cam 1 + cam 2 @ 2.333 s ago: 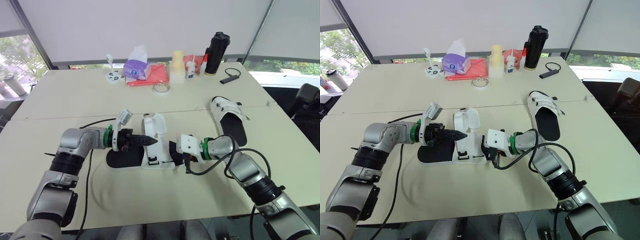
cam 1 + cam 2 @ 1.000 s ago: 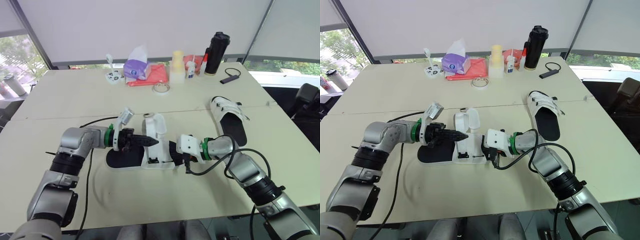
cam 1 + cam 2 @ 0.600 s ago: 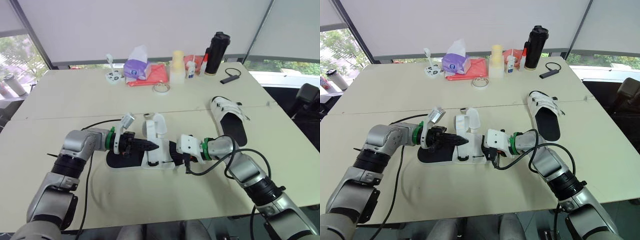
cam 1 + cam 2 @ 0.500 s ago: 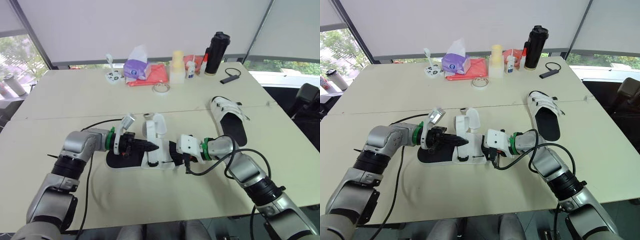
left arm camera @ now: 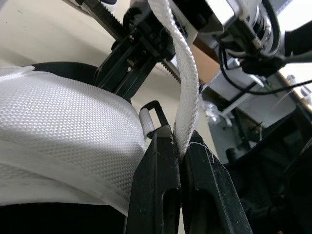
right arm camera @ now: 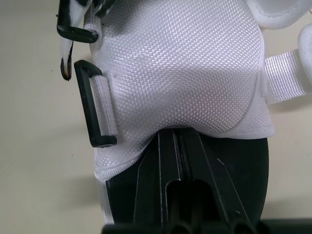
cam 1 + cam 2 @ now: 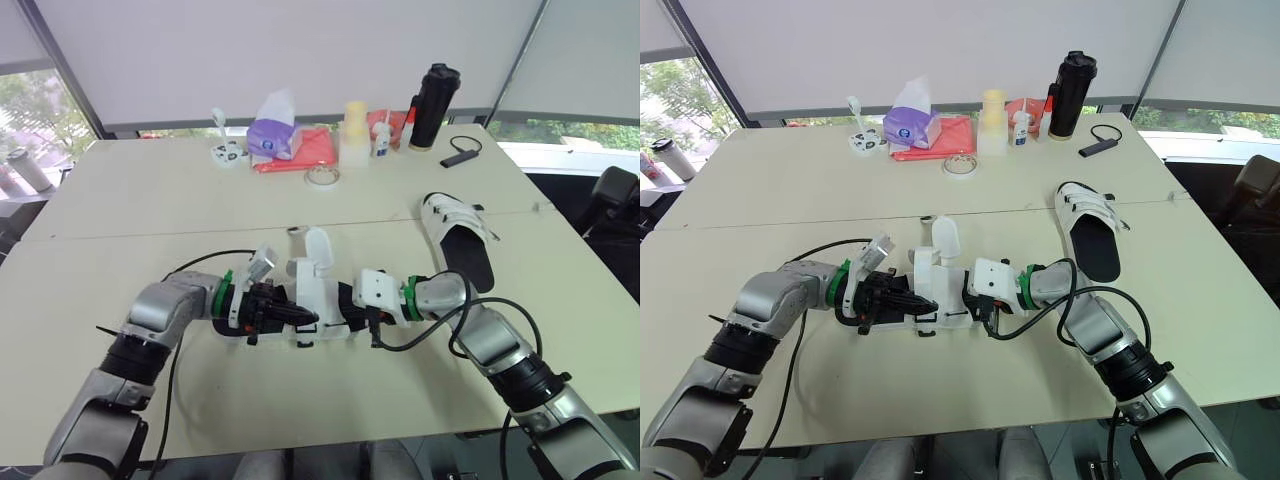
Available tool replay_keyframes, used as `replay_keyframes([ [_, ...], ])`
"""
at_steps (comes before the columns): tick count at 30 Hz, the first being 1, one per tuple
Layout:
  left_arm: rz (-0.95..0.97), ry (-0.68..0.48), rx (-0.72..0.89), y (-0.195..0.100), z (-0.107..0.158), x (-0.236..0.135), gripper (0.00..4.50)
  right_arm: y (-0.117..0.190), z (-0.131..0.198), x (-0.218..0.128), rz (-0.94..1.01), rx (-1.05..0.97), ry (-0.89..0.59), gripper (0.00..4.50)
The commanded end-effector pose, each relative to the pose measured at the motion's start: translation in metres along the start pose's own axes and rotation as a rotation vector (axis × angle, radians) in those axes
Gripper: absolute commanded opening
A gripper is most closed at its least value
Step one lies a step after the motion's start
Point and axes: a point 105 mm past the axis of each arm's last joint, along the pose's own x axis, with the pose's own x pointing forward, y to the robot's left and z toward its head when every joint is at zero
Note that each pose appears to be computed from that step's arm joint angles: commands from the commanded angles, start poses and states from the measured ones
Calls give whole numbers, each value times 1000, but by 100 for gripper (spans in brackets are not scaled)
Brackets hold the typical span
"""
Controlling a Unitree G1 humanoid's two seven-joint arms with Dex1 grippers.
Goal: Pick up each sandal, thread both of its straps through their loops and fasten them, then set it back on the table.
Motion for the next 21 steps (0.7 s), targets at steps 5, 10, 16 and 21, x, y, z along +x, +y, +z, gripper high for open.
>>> replay_keyframes([
  [5,53,68,95,0,-7,-3,59,13,-28,5,40,68,100,0],
  [10,100,29,172,-5,-2,-11,279,13,-28,6,41,64,100,0],
  [16,107,-17,189,-27,11,-27,378,14,-28,7,42,64,99,0],
  [21,107,-7,145,-50,4,-41,378,14,-27,8,44,62,95,0],
])
